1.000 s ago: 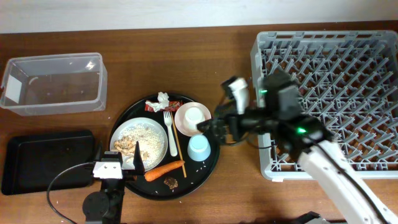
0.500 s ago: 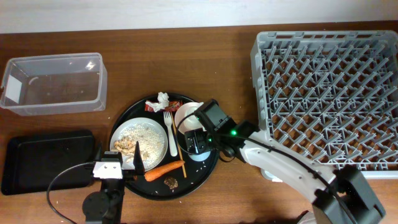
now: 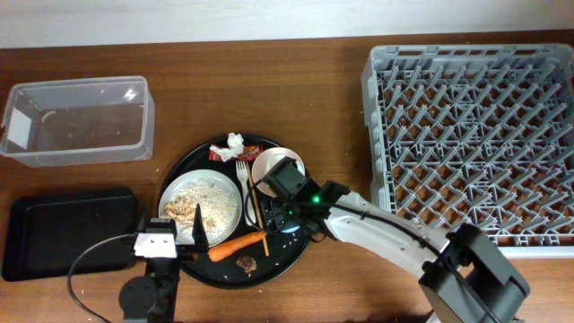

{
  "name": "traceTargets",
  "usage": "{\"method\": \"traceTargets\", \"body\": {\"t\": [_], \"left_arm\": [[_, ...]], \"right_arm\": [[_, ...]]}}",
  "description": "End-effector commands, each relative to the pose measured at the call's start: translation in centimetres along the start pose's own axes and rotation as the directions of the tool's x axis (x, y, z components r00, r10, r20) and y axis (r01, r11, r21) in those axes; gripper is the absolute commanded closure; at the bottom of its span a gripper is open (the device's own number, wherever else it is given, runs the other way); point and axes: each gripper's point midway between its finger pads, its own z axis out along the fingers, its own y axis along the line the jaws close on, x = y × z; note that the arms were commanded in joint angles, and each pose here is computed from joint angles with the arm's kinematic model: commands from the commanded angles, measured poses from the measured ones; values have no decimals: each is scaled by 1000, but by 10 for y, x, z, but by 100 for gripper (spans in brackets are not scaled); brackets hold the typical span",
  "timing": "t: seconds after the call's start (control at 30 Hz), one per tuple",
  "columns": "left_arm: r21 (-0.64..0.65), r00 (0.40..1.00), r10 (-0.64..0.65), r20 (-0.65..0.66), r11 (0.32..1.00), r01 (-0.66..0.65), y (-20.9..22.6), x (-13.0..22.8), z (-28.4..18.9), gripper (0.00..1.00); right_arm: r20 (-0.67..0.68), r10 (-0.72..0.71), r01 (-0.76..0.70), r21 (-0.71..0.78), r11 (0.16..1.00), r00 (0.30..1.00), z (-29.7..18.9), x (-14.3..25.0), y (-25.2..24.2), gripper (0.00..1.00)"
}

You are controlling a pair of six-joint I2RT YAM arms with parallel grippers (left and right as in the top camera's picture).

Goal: Sort waste into correct bins and load items into the dishwasher rack
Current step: 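Grasp the light-blue cup with the right gripper and place it upside down in the rack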

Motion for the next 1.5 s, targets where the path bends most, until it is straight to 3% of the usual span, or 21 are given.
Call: {"method": "traceTargets", "body": {"t": [0.0,0.1,0.13,0.37,0.57,0.73,0.83,0.97,1.1,1.23,1.47], "left_arm": [[-5,1000,4,-1,1000,-4,1,2,0,1],[-5,1000,4,-1,1000,-4,1,2,0,1],[-5,1000,4,-1,1000,-4,1,2,0,1],[-5,1000,4,-1,1000,-4,1,2,0,1],[-5,1000,4,-1,1000,-4,1,2,0,1],[-5,1000,4,-1,1000,-4,1,2,0,1],[-5,1000,4,-1,1000,-4,1,2,0,1],[-6,1000,4,-1,1000,-4,1,2,0,1],[-5,1000,4,-1,1000,-4,1,2,0,1],[-5,1000,4,-1,1000,-4,1,2,0,1],[-5,1000,4,-1,1000,-4,1,2,0,1]], "right_arm": [[23,-3,2,30,1000,1000,0,-4,-1,23],[17,-15,14,41,999,1000,-1,-4,-2,25],[10,-16,15,63,998,1000,-5,-5,-5,31],[-6,-15,15,80,997,1000,-44,-22,1,36],[52,42,-47,99,994,998,-128,-56,-23,36],[191,193,-232,205,951,962,-210,-85,-145,36],[287,398,-475,285,833,871,-242,-74,-250,36],[452,635,-763,188,618,626,-273,-50,-378,36],[509,699,-859,204,469,502,-272,-14,-465,35],[486,717,-865,326,381,499,-248,19,-514,35],[433,742,-852,361,378,513,-228,30,-520,30]]}}
